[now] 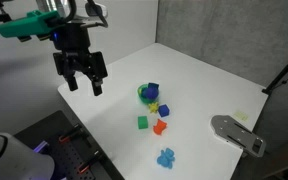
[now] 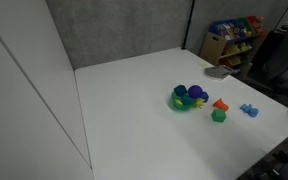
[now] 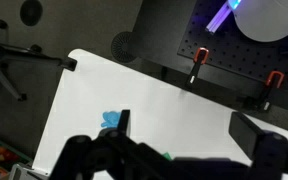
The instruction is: Remove the ball from the green bowl and put it on the table
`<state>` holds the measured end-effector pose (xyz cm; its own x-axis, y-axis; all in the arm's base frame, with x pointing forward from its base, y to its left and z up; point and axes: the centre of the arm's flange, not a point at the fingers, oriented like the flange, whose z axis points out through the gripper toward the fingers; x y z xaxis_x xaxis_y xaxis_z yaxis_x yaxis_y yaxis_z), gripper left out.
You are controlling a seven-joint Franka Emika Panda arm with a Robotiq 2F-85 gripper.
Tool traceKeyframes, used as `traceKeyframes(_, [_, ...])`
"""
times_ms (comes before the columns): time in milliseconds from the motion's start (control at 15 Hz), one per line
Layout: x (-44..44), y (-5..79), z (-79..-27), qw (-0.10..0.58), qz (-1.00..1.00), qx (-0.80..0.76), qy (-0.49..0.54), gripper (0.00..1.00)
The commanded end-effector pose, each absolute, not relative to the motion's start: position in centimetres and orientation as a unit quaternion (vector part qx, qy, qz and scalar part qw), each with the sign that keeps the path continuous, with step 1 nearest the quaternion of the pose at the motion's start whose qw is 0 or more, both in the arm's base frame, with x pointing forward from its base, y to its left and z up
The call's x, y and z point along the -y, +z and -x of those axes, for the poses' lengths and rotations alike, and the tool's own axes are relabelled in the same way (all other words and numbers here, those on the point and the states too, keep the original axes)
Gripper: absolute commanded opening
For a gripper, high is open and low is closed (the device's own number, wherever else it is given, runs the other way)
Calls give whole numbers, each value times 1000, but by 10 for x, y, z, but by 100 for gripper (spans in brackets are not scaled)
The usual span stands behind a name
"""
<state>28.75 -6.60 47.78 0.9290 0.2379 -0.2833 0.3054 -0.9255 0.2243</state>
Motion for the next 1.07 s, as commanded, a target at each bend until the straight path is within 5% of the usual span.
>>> traceKeyframes(0, [66, 478, -288, 133, -973, -140, -126, 100])
traceKeyframes(1000, [62, 411, -438, 94, -992, -85, -22, 100])
